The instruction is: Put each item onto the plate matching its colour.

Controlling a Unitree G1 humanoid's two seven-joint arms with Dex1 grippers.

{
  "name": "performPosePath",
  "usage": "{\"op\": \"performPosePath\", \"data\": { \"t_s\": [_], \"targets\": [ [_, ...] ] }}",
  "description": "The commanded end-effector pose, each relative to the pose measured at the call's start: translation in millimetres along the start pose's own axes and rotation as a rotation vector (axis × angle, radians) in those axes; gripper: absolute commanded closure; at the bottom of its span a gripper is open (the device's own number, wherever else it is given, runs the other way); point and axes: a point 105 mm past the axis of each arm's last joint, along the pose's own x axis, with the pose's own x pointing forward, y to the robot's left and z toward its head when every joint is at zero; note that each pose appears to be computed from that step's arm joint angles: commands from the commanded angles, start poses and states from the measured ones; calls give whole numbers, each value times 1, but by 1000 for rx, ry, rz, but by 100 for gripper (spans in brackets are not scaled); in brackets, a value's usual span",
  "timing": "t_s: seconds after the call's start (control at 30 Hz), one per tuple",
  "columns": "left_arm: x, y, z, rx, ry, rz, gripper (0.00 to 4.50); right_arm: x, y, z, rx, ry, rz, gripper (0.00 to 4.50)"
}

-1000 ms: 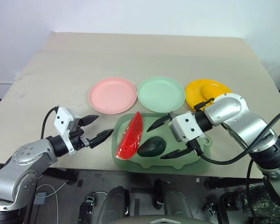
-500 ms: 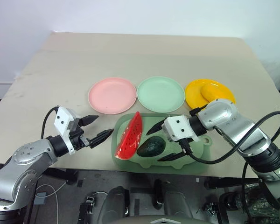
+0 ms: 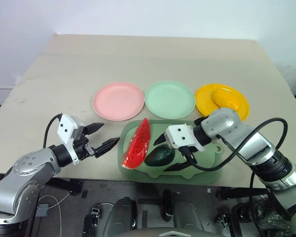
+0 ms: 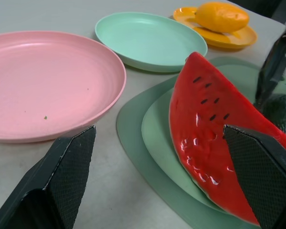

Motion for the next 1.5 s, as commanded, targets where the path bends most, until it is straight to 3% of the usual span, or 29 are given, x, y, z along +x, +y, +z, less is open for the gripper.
{"op": "performPosePath", "data": {
  "t_s": [0.03,0.53,0.7,1.0,1.33,1.5],
  "targets": [
    [-2,-2,11,38,-32,2,0,0,-4,2,-20,13,-16,4],
    [-3,-2,11,40,-31,5,0,5,-3,-7,15,31,-16,4],
    [-3,-2,11,40,-32,5,0,6,-2,-6,14,28,-14,147],
    [-3,-1,12,41,-35,6,0,3,-4,-5,1,25,-24,153],
    [-3,-1,12,42,-37,11,0,-62,-24,5,-94,25,-82,153],
    [-2,1,12,45,-38,10,0,-95,-64,-1,-110,68,-231,153]
  ]
}}
